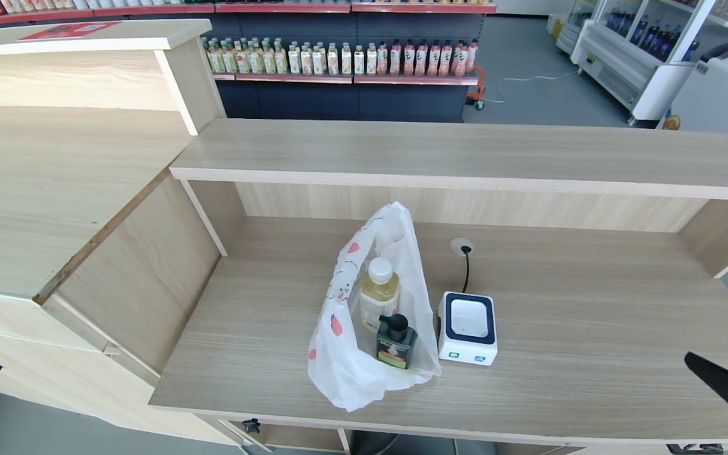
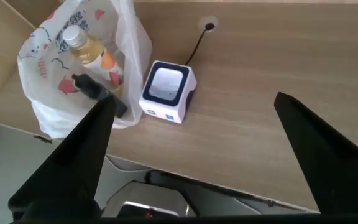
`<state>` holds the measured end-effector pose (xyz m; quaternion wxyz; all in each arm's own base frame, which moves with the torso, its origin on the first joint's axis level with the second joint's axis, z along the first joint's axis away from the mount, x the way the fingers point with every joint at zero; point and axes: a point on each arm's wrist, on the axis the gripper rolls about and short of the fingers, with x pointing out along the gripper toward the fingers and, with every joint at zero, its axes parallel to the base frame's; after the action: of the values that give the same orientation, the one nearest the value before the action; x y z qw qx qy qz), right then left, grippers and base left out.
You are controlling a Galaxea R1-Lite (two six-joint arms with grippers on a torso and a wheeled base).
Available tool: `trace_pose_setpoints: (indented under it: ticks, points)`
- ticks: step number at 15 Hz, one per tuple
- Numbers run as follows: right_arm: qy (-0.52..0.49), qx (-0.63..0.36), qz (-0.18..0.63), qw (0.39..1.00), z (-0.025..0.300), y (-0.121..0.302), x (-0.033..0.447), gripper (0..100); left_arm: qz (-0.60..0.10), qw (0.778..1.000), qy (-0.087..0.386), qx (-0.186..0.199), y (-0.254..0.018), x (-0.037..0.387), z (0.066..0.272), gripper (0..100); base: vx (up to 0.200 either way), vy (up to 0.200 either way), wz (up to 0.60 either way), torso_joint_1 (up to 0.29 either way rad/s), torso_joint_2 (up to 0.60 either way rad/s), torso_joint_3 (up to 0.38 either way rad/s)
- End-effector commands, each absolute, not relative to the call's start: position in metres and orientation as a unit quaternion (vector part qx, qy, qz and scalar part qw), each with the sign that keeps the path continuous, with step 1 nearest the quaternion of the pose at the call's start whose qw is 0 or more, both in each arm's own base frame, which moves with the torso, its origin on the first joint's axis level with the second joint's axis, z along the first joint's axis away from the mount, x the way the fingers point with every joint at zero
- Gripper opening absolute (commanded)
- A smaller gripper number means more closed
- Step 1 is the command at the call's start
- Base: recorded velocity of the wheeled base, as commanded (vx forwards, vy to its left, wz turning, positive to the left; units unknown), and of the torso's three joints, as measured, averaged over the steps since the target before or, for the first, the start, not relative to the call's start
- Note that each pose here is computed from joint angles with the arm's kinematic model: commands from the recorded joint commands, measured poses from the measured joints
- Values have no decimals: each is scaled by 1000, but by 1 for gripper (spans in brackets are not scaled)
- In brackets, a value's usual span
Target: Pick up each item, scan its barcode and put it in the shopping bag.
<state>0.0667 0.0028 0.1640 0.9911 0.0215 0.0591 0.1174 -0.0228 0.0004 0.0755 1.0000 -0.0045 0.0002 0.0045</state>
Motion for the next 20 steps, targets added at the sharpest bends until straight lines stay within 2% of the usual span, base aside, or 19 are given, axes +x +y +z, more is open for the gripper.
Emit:
trace_pose_setpoints:
  ticks: [1,4,6,16,17,20]
  points:
    - [20,-8,24,999,84,4,-14,100,5,1000,0,-5,0,-23,75,100,0,0,0,0,0,0]
    - [3,6,18,1000,84,2,-17,100,5,1000,0,-5,0,-23,75,100,0,0,0,0,0,0]
    - [11,6,-41,999,78,-1,-20,100,5,1000,0,-5,0,-23,75,100,0,0,0,0,0,0]
    - [-3,-5,-18,1000,76,-1,-23,100,5,1000,0,-5,0,-23,75,100,0,0,0,0,0,0]
    - [-3,-5,-18,1000,76,-1,-23,0,5,1000,0,-5,0,-23,75,100,0,0,0,0,0,0]
    - [-3,-6,-19,1000,76,-1,-23,0,4,1000,0,-5,0,-23,75,100,0,0,0,0,0,0]
